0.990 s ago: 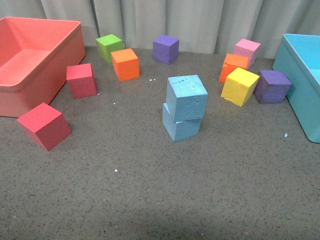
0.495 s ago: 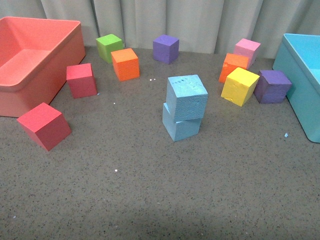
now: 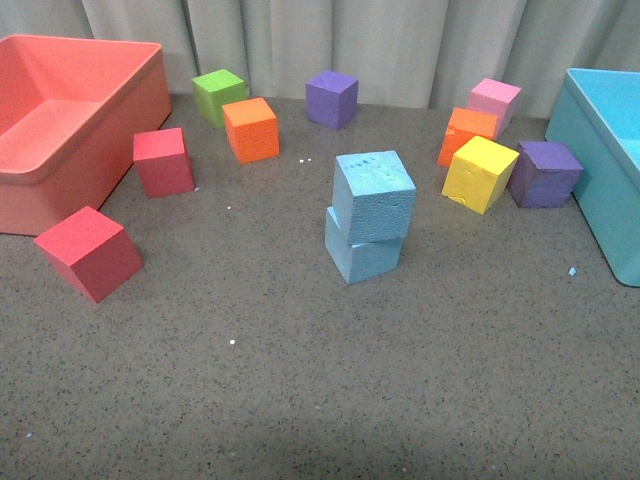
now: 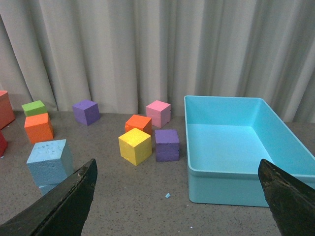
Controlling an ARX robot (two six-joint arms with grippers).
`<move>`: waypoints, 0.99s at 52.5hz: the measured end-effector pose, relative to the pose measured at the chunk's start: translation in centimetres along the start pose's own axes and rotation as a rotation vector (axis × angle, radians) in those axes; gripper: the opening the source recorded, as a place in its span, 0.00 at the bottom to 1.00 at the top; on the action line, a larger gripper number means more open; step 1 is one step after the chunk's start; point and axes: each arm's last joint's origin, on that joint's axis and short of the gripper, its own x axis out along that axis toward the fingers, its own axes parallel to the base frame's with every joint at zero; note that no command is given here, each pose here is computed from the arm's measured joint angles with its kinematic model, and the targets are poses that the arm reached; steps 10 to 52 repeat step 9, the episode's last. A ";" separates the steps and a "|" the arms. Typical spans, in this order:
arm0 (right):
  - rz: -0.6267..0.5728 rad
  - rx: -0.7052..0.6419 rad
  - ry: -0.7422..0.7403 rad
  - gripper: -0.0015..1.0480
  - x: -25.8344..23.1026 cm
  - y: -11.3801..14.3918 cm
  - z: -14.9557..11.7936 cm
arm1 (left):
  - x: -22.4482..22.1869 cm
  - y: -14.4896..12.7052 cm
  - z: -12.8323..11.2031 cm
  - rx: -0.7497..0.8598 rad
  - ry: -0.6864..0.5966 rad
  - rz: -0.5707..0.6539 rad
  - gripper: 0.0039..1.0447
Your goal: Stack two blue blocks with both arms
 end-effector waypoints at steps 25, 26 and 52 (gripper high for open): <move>0.000 0.000 0.000 0.91 0.0 0.0 0.0 | 0.0 0.0 0.0 0.000 0.000 0.000 0.94; 0.000 0.000 0.000 0.91 0.0 0.0 0.0 | 0.0 0.0 0.0 0.000 0.000 0.000 0.94; 0.000 0.000 0.000 0.91 0.0 0.0 0.0 | 0.0 0.0 0.0 0.000 0.000 0.000 0.94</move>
